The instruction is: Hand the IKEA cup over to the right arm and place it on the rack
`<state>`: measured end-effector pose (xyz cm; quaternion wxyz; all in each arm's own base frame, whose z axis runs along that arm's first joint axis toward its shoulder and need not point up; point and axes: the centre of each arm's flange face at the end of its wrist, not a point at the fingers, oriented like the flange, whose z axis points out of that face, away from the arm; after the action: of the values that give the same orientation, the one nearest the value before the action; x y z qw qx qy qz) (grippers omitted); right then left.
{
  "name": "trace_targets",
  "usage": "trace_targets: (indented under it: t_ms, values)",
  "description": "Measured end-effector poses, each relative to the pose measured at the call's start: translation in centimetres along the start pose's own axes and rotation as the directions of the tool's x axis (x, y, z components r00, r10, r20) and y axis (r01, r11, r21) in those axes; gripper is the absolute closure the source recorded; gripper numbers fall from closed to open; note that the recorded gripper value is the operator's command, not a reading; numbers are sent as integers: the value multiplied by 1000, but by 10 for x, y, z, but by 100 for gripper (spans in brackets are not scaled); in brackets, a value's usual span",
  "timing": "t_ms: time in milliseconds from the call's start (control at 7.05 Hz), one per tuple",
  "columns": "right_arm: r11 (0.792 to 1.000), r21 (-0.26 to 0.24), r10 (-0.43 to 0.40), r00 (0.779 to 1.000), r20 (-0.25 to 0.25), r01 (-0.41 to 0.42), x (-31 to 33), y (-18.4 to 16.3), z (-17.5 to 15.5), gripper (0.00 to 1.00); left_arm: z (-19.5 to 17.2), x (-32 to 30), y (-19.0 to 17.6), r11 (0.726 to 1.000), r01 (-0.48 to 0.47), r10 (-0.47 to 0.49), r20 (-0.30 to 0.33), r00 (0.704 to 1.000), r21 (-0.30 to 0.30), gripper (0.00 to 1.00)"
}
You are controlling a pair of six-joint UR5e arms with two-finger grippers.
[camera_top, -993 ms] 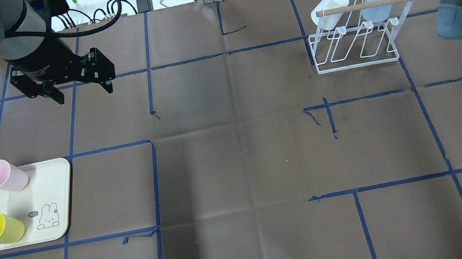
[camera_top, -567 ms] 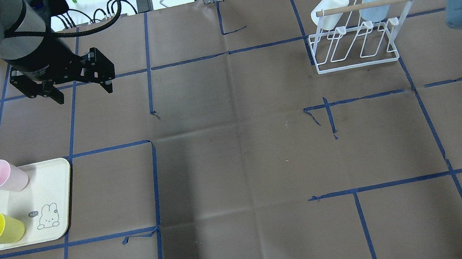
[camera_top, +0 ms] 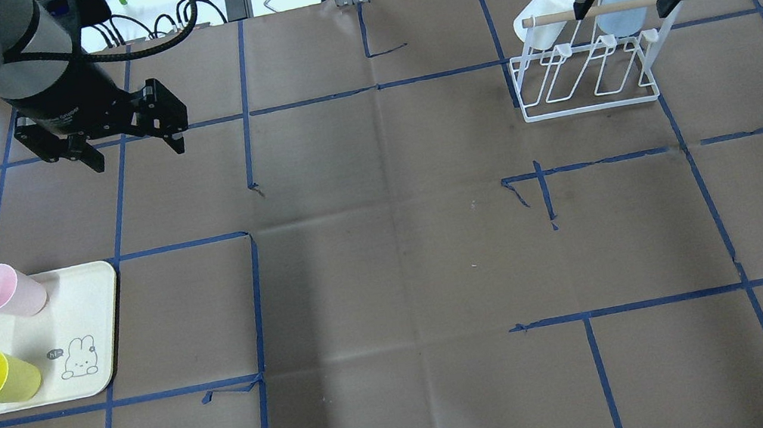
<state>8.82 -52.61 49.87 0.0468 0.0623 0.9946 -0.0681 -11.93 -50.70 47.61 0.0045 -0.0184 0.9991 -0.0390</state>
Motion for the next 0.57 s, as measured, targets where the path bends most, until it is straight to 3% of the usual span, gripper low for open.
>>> trace_targets:
  t_ms: [284,567]
  values:
    - [998,-43,-41,997,-61,38,-54,32,-1,0,1,0,0,1000,0,0,0,1000,-2,1]
    - [996,-74,-62,995,-78,56,-72,48,3,0,1,1,0,1000,0,0,0,1000,-2,1]
